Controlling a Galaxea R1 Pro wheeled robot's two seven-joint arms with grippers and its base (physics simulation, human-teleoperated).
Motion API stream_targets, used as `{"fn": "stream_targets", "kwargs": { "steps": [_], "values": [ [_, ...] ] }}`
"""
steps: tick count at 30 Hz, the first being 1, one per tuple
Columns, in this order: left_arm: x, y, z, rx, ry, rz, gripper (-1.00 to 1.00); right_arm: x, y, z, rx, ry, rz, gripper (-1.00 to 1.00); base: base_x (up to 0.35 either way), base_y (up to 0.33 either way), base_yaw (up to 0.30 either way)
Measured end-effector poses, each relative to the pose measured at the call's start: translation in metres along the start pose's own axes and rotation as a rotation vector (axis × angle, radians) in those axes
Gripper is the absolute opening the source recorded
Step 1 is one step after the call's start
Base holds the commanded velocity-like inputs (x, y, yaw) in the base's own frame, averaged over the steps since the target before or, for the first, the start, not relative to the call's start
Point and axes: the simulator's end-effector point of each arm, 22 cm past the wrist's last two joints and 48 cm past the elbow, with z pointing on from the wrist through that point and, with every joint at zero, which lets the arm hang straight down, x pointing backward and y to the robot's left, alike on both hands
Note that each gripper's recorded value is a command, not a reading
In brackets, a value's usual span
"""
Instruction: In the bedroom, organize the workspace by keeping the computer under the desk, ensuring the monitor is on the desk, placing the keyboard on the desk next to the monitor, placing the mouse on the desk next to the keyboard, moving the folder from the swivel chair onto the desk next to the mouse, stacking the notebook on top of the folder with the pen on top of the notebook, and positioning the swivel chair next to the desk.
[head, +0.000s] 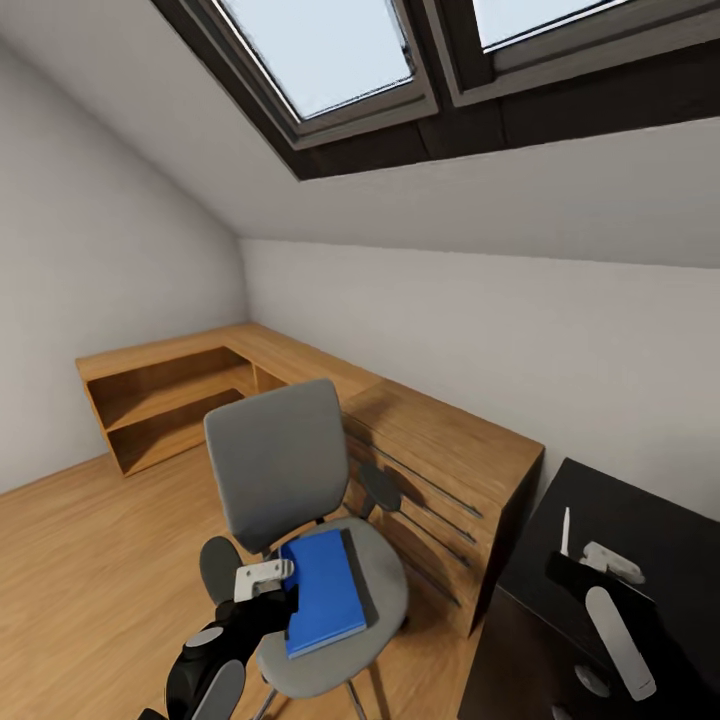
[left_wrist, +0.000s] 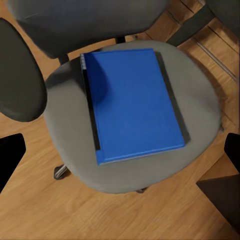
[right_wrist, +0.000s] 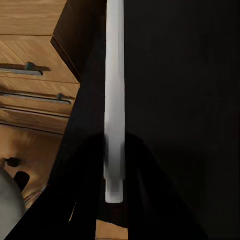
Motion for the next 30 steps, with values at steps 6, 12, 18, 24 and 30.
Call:
{"fn": "stream_targets", "kwargs": {
  "steps": [6, 12, 18, 24, 30],
  "values": [
    [0.0, -0.001, 0.0, 0.002, 0.001, 0.001, 1.0, 0.018, -0.017, 0.027, 0.09, 0.076, -0.06, -1.0, 0.008, -0.007, 0.0],
    [0.0, -0.001, 0.0, 0.003, 0.001, 0.0, 1.0, 0.033, -0.02, 0.036, 0.114, 0.119, -0.08, -1.0, 0.0, 0.0, 0.0],
    [0.001, -0.001, 0.0, 0.005, 0.003, -0.002, 1.0, 0.038, -0.023, 0.042, 0.129, 0.137, -0.074, -1.0, 0.0, 0.0, 0.0],
    [0.001, -0.001, 0.0, 0.005, 0.004, -0.002, 1.0, 0.037, -0.025, 0.048, 0.145, 0.13, -0.075, -1.0, 0.0, 0.0, 0.0],
    [0.0, -0.001, 0.0, 0.005, 0.003, -0.002, 1.0, 0.036, -0.026, 0.048, 0.148, 0.124, -0.077, -1.0, 0.0, 0.0, 0.0]
  ]
}}
